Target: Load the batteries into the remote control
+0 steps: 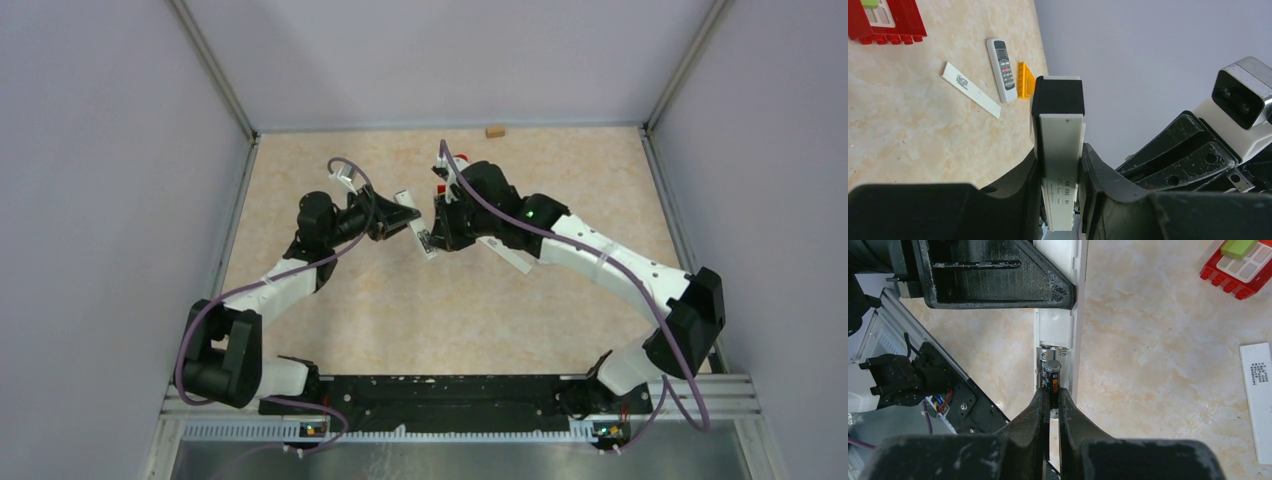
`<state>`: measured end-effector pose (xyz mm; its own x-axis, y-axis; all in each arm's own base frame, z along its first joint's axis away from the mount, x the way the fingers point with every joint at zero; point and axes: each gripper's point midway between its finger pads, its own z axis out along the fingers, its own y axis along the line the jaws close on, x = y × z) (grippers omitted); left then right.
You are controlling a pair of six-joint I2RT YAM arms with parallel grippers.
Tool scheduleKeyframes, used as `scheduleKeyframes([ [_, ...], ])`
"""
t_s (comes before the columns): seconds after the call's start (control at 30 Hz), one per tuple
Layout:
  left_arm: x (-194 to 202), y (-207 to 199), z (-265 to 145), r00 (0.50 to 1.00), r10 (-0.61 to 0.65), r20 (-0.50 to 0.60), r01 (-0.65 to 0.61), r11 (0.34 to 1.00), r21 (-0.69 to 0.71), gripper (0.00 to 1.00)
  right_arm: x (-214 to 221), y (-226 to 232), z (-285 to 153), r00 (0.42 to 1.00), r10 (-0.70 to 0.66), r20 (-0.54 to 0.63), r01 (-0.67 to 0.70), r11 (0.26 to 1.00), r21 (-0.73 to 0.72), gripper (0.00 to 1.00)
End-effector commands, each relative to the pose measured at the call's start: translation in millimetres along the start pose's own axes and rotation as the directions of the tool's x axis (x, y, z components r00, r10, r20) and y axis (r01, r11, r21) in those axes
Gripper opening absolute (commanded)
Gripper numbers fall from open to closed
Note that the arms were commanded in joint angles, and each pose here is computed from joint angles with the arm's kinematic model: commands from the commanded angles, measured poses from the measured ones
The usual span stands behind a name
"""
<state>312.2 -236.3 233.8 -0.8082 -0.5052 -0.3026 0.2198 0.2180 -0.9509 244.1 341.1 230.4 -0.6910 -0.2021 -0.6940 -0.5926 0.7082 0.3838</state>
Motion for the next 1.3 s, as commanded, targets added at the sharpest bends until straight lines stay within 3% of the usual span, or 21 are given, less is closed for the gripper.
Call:
scheduleKeyframes([
  [0.0, -4, -21, 1, 0.999, 0.039, 0.002, -0.039, 0.996, 0.077, 0.00, -18, 10, -4, 0.999, -0.027, 0.039, 0.027, 1.000, -0.002, 0.06],
  [0.37, -5, -18, 3, 0.999, 0.047, 0.004, -0.047, 0.996, 0.069, 0.00, -19, 10, -10, 0.999, -0.038, 0.022, 0.038, 0.999, 0.020, 0.01],
  [0.7, -6, -19, 3, 0.999, 0.054, 0.009, -0.054, 0.996, 0.071, 0.00, -9, 11, -5, 0.998, -0.051, -0.037, 0.052, 0.998, 0.024, 0.04],
  [0.9, -6, -22, 3, 0.999, 0.052, 0.007, -0.053, 0.996, 0.077, 0.00, -3, 11, 0, 0.996, -0.059, -0.064, 0.061, 0.998, 0.029, 0.07],
  [1.1, -6, -23, 2, 0.999, 0.054, 0.008, -0.055, 0.996, 0.077, 0.00, -4, 9, -1, 0.996, -0.062, -0.061, 0.065, 0.997, 0.051, 0.21],
  [1.27, -6, -23, 2, 0.999, 0.052, 0.008, -0.053, 0.996, 0.077, 0.00, -10, 11, -2, 0.998, -0.059, -0.035, 0.061, 0.997, 0.048, 0.25],
])
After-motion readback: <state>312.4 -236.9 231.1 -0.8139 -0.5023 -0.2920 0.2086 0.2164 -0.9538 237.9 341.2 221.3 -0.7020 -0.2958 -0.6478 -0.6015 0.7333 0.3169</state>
